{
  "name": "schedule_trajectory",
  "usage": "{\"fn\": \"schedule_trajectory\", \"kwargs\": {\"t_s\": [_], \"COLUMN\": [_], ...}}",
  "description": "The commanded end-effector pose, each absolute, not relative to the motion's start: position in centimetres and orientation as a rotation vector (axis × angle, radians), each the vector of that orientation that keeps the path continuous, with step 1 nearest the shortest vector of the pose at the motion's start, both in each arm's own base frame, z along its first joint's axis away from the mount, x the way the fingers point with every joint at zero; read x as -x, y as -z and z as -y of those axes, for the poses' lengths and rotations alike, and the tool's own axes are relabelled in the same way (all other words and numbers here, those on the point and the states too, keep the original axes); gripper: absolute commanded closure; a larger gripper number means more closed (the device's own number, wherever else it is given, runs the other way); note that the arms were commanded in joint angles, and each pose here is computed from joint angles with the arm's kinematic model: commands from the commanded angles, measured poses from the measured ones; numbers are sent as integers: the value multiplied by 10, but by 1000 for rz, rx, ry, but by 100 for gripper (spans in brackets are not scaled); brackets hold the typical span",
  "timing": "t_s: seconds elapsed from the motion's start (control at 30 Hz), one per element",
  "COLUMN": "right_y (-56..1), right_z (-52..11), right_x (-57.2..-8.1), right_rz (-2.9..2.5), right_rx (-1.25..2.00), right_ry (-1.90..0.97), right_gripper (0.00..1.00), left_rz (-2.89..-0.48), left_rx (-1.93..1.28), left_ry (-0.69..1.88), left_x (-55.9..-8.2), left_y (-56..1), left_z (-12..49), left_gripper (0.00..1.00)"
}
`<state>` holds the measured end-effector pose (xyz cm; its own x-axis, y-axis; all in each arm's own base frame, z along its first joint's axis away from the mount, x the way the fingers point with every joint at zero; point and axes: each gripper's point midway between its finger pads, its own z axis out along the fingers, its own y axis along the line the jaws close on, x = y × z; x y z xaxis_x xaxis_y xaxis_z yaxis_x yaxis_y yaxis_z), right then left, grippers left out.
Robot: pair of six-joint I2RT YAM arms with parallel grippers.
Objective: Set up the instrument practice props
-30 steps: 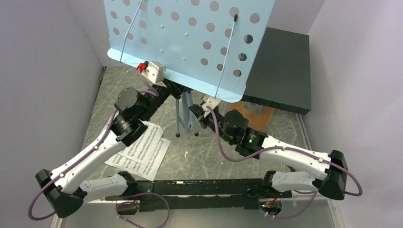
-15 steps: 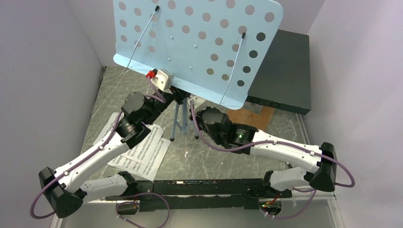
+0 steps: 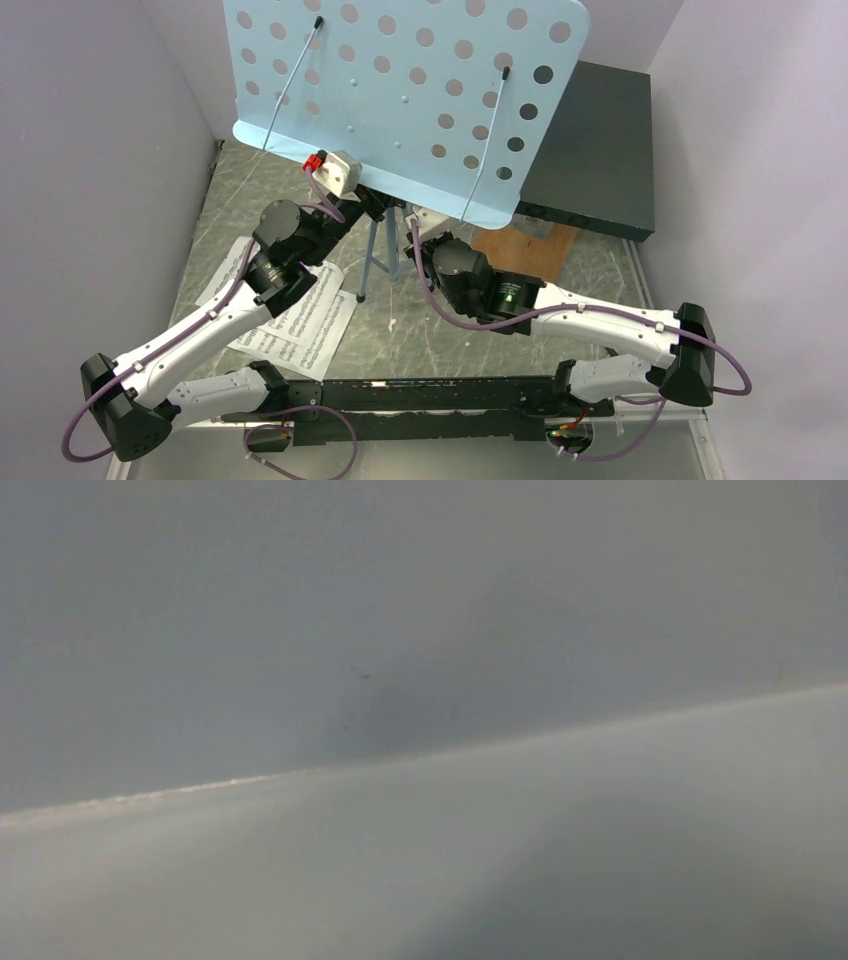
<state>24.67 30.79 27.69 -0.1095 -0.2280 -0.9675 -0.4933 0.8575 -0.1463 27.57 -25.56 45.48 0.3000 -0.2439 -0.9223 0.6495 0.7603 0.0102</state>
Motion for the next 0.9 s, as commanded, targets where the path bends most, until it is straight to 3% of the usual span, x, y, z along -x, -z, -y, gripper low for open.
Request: {"fn": "schedule_trajectory", "kwargs": {"t_s": [0.0,0.33,0.43,0.5,0.67,0.87], "right_y": [-209,-203,-198,-199,-219,-202], "right_z": [-169,-178,-195,-226,-287,-284], "right_x": [-265,-285,-282,-270,-240,-228], "right_rz": [-1820,-1789,-1820,-1809,-1672,-1667], "right_rx": [624,600,644,708,746,759], "right_ry": [595,596,384,107,-402,-460], "right_gripper": [100,100,100,92,51,34], "left_rz": [-500,-505,-511,-512,-518,-512], "left_rx": [-113,-90,-59,-45,4,41], "left_ry": [498,522,552,592,691,733], "left_x": [-173,-167,-166,-166,-171,-177], "left_y": [-647,-648,-645,-642,-635,-633], "left_z": [119,111,107,108,114,118], "left_gripper": [100,100,100,100,100,100]}}
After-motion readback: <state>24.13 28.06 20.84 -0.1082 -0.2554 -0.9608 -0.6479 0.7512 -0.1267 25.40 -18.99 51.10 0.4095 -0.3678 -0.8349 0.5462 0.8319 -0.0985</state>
